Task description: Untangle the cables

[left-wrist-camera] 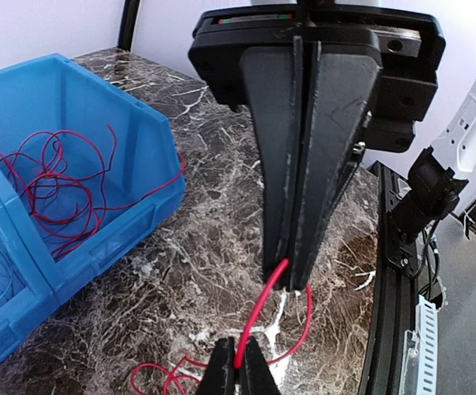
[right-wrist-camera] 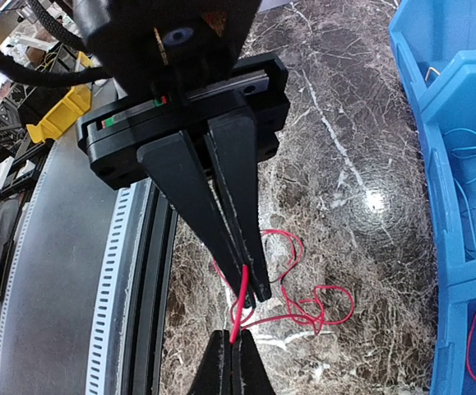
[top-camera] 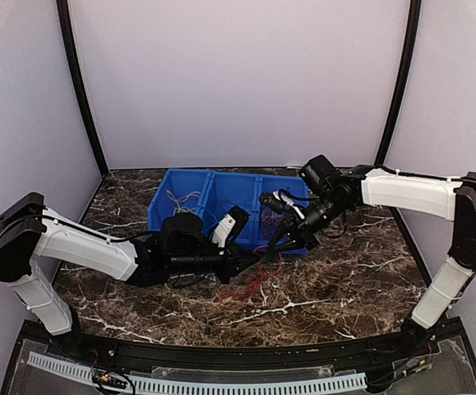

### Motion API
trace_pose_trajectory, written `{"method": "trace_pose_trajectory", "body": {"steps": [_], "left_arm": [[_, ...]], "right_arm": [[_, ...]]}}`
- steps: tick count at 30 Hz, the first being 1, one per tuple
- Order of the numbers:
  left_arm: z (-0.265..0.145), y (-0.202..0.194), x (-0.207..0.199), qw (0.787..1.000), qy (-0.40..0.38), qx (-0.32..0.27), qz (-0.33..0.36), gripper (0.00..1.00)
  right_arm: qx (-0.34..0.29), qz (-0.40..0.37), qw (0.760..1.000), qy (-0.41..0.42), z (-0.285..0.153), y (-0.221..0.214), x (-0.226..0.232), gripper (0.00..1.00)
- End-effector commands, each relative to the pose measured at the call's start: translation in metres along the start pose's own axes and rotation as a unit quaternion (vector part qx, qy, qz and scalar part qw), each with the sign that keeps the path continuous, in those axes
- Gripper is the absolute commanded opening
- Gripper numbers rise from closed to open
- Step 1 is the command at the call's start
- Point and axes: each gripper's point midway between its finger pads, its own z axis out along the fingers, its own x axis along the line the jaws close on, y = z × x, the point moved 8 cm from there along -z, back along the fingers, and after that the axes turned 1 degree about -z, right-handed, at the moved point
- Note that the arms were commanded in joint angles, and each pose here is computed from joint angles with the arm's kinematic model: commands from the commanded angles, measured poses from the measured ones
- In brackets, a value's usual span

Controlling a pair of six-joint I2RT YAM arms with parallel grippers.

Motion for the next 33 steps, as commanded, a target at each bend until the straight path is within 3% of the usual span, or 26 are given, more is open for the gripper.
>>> {"method": "trace_pose_trajectory", "body": {"steps": [1, 3, 7, 10, 19, 27, 33], "left_arm": [[-0.025, 0.018, 0.004, 0.997, 0.064, -0.046, -0.011, 0.0], [-0.047, 0.021, 0.009, 0.991, 0.112, -0.07, -0.031, 0.0], [-0.09, 0.009, 0.023, 0.973, 0.209, -0.077, -0.066, 0.0], [-0.113, -0.014, 0.035, 0.962, 0.255, -0.054, -0.084, 0.0], [-0.136, -0.088, 0.058, 0.945, 0.285, -0.003, -0.16, 0.0], [-0.148, -0.095, 0.059, 0.939, 0.289, -0.024, -0.183, 0.0], [-0.152, -0.099, 0.059, 0.938, 0.288, -0.025, -0.189, 0.0]], "right_arm": [[0.003, -0.006, 1.0, -0.012, 0.004, 0.0, -0.007, 0.0], [0.016, 0.007, 0.999, -0.03, 0.01, -0.002, -0.02, 0.0], [0.03, 0.028, 0.998, -0.039, 0.02, -0.004, -0.038, 0.25], [0.031, 0.023, 0.999, -0.029, 0.028, -0.003, -0.039, 0.3], [0.104, -0.05, 0.991, -0.063, 0.074, -0.007, -0.031, 0.31], [0.134, -0.039, 0.986, -0.086, 0.12, -0.003, -0.037, 0.35], [0.145, 0.019, 0.986, -0.076, 0.143, -0.001, -0.053, 0.37]]}}
